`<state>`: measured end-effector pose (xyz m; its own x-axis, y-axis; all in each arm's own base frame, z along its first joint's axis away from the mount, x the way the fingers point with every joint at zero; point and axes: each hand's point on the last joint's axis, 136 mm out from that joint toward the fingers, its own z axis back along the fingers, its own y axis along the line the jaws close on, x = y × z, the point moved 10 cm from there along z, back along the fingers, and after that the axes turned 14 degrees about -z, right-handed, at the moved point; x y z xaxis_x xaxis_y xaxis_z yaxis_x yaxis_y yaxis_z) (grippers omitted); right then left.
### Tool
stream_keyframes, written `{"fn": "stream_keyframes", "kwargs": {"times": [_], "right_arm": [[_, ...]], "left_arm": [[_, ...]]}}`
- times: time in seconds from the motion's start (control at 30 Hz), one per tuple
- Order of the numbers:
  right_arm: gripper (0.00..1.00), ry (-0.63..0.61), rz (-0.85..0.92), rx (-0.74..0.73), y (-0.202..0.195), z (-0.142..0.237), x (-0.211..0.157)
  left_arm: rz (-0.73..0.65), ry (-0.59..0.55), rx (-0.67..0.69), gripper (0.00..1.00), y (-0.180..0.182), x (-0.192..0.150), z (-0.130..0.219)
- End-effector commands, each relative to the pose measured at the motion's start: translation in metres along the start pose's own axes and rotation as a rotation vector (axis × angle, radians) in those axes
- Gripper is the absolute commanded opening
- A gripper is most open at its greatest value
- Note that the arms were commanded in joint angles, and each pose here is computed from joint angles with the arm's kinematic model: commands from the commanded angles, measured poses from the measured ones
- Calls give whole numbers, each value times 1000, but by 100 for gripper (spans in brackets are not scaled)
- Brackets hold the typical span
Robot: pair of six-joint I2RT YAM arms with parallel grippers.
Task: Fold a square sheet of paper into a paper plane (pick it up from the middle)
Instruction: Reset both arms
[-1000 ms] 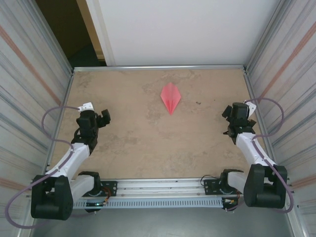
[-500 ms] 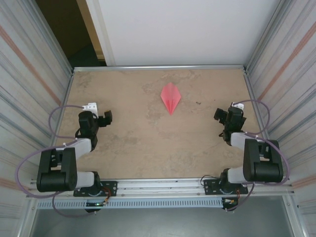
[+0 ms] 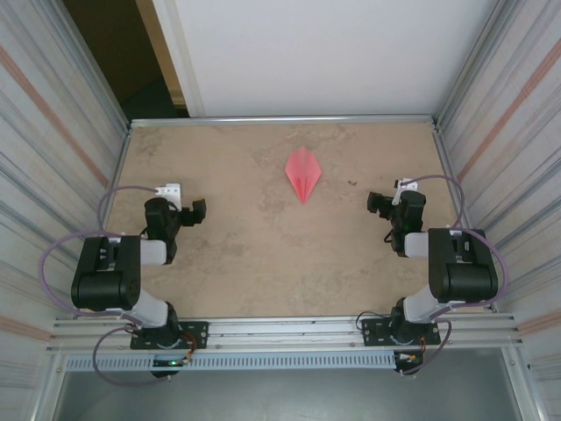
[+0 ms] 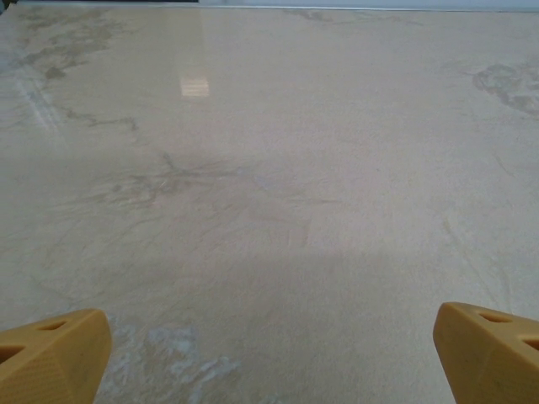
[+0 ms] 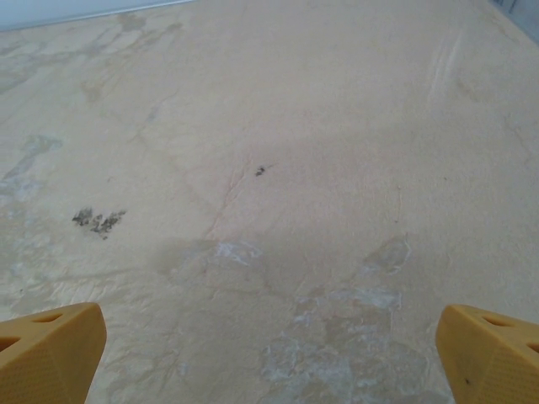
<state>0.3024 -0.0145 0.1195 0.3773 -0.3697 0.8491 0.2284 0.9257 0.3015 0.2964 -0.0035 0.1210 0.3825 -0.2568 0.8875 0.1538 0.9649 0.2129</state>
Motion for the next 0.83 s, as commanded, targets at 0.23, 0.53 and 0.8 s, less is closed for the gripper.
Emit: {"fn": "stream_keyframes", "kwargs": {"times": [0.23, 0.53, 0.8], "right_arm": [[99, -25, 25, 20, 2, 0, 2], [99, -25, 26, 20, 2, 0, 2], [99, -30, 27, 24, 2, 1, 1]], "left_arm": [[-59, -15, 63, 99, -1, 11, -2], [-59, -9, 57, 99, -1, 11, -4], [-56, -11, 53, 99, -1, 11, -4]]}}
